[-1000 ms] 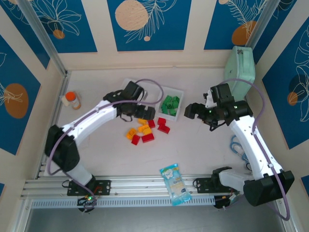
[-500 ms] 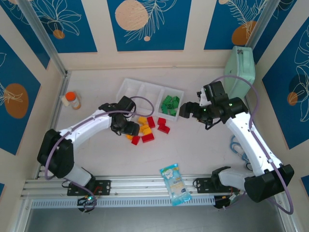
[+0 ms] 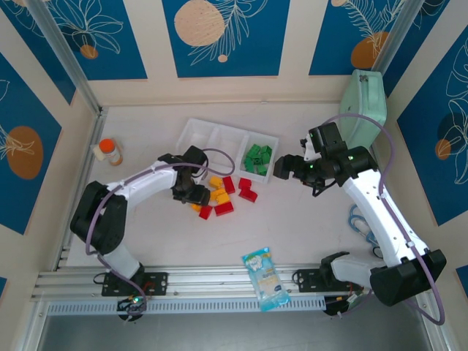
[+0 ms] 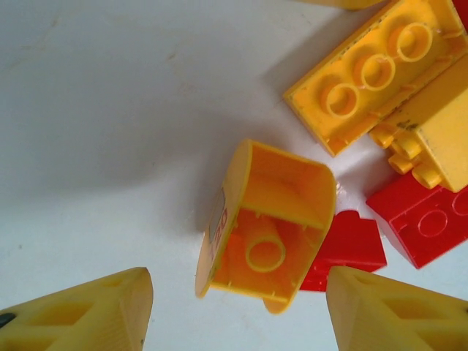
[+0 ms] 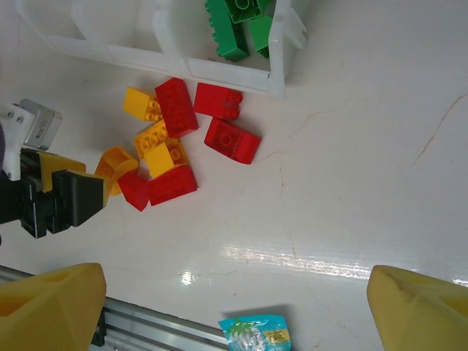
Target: Sort the legos into containers by color
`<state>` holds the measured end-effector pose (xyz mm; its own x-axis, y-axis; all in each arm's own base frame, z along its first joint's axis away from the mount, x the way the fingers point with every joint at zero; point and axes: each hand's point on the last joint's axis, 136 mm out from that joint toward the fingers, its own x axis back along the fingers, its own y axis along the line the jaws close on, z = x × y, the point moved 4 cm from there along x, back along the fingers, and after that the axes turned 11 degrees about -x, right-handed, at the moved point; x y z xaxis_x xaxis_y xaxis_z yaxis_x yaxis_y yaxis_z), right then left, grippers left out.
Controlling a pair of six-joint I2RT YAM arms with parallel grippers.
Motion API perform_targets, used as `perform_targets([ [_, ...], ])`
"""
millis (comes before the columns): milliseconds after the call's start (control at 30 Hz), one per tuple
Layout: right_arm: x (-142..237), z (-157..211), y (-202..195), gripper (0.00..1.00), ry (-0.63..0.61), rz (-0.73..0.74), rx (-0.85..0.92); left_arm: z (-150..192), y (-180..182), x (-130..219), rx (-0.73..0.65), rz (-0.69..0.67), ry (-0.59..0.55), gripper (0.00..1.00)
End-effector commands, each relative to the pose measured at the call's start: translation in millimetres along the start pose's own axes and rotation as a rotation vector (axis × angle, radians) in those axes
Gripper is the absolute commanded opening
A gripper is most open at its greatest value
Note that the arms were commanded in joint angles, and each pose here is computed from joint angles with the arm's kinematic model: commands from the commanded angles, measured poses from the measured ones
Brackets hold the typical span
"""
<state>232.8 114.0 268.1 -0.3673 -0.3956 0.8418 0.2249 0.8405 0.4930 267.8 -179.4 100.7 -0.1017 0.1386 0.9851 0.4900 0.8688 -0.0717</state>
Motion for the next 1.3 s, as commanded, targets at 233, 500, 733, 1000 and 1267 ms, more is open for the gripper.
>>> perform_targets([
  [233, 9.5, -4.0, 8.2, 0.93, -0.009, 0.002, 0.012, -15.3, 0.2, -17.5, -0.07, 0.041, 0.068, 0.6],
  [500, 5.4, -0.7, 5.0, 0.92, 0.003, 0.011, 0.004, -6.8, 8.4, -29.6, -0.017, 0.065, 0.082, 0.49],
  [733, 0.4, -1.8, 5.7, 0.93, 0.009, 0.005, -0.006, 6.2, 11.2, -35.0, 0.005, 0.063, 0.101, 0.45],
  [1000, -0.9, -5.2, 10.2, 0.92, 0.015, -0.046, -0.036, 9.7, 8.1, -24.2, 0.063, 0.093, 0.054, 0.3],
  [1267, 3.8, -6.2, 2.1, 0.93, -0.01, -0.049, -0.065, -35.2, 10.7, 43.6, 0.096, 0.047, -0.185, 0.19],
])
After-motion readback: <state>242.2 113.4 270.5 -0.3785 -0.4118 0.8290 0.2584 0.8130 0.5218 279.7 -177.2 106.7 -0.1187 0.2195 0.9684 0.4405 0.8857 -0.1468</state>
